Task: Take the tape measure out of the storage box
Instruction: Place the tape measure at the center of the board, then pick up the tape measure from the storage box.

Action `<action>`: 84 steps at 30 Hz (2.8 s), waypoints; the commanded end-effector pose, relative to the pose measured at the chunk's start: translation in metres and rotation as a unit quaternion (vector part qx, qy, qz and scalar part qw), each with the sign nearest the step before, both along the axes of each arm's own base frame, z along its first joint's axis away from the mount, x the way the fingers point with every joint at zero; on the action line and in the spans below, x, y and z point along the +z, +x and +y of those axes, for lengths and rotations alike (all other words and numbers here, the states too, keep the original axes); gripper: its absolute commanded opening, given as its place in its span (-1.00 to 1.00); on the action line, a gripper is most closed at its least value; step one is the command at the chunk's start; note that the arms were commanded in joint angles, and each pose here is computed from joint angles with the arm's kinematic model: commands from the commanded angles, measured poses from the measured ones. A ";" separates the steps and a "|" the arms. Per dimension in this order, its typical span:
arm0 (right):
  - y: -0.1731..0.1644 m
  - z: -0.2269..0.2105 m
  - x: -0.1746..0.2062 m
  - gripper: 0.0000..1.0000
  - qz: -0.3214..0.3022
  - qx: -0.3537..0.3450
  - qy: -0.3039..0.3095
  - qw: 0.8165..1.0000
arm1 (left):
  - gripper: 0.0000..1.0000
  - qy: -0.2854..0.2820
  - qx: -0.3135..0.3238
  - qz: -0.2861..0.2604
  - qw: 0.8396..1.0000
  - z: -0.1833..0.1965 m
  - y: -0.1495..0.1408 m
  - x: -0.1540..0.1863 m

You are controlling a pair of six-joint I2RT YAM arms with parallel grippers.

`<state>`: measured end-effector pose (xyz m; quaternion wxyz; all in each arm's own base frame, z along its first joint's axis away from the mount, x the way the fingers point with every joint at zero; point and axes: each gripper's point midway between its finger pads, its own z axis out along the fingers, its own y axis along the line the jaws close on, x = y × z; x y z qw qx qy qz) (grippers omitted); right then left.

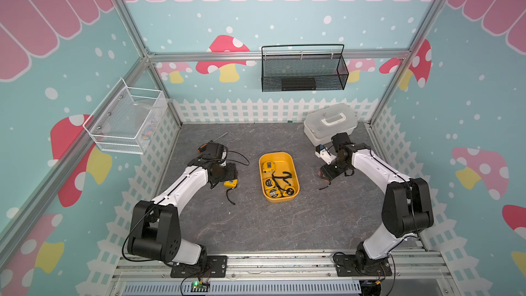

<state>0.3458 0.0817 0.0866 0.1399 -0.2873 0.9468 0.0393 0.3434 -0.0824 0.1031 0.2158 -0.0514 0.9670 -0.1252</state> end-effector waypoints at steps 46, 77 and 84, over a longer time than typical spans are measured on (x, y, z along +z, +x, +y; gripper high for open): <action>-0.022 -0.083 -0.069 0.40 0.064 -0.179 -0.069 0.979 | 0.42 -0.011 -0.024 -0.005 1.000 -0.014 0.005 0.004; 0.023 0.017 0.047 0.75 -0.071 -0.090 0.113 0.987 | 0.43 0.029 -0.144 -0.029 0.989 -0.164 0.027 0.021; 0.019 0.028 0.036 0.75 -0.052 -0.079 0.134 0.986 | 0.43 0.046 -0.158 -0.013 0.986 -0.191 0.042 -0.001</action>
